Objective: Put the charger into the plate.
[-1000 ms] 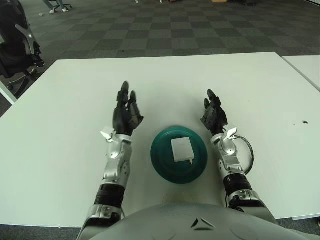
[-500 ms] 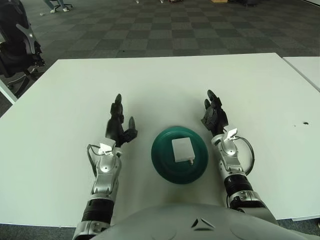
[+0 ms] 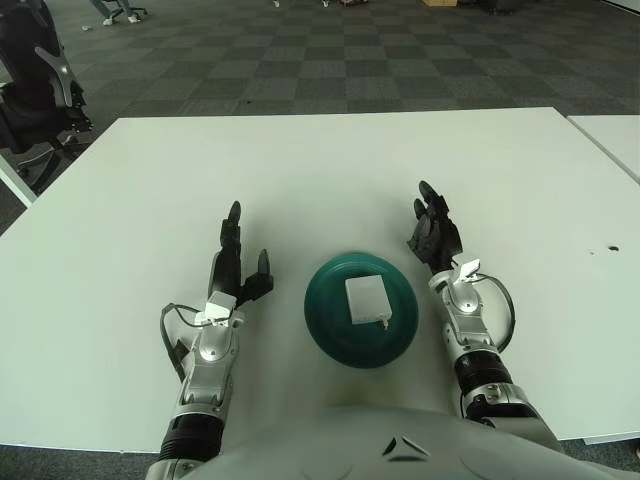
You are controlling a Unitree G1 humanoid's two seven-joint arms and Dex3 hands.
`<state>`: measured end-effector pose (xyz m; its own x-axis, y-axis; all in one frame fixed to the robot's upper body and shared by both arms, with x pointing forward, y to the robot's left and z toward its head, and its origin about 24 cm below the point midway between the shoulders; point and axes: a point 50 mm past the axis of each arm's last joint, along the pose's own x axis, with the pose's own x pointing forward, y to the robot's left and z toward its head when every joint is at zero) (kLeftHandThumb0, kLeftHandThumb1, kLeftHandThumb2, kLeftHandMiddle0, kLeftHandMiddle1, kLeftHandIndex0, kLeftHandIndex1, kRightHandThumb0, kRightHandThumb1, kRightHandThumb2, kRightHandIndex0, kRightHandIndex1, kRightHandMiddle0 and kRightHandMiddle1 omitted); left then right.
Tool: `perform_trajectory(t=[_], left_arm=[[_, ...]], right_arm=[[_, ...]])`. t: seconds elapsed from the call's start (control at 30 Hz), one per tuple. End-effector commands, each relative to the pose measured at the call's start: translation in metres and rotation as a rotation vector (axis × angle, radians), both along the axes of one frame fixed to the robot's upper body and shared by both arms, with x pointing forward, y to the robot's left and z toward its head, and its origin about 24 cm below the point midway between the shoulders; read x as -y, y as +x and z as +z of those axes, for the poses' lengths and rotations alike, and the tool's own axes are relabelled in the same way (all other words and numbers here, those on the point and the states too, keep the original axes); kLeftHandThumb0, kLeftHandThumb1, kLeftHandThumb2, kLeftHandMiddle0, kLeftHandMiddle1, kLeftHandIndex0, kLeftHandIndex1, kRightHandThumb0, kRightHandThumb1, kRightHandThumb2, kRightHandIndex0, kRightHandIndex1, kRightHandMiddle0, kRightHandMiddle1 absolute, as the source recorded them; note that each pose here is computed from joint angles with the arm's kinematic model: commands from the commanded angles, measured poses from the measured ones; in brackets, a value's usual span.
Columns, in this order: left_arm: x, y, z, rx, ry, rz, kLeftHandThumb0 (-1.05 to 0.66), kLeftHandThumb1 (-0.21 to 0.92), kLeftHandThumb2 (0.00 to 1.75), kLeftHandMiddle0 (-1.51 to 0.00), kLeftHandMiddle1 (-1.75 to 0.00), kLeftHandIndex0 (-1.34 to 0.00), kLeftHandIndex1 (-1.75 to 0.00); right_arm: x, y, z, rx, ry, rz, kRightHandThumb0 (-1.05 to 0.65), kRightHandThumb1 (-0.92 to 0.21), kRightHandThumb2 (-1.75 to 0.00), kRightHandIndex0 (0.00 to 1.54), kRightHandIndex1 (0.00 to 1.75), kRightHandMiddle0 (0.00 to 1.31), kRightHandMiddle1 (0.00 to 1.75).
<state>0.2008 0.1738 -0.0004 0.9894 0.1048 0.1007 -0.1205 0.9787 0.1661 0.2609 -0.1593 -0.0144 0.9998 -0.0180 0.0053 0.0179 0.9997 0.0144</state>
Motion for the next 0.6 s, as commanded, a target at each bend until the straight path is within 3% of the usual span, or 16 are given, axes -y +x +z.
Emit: perform_trajectory(t=[0.0,0.57], left_arm=[[0.004,-0.003,0.0,0.015,-0.003,-0.011,-0.97,0.92,1.11,-0.01,0.0,0.0,-0.19],[0.027,-0.019,0.006,0.048,-0.086,-0.156,-1.01,0.92,1.11,0.0,0.0,0.0,-0.11]], right_arm=[[0.022,-0.043,-0.049,-0.246,-0.045,-0.076,-0.92,-0.92,-0.93,0.0,0.0,0.0,0.26],[0.028,-0.061,-0.035,-0.112,-0.124,-0.135,-0.91,-0.92,-0.93,0.01,0.0,0.0,0.16]])
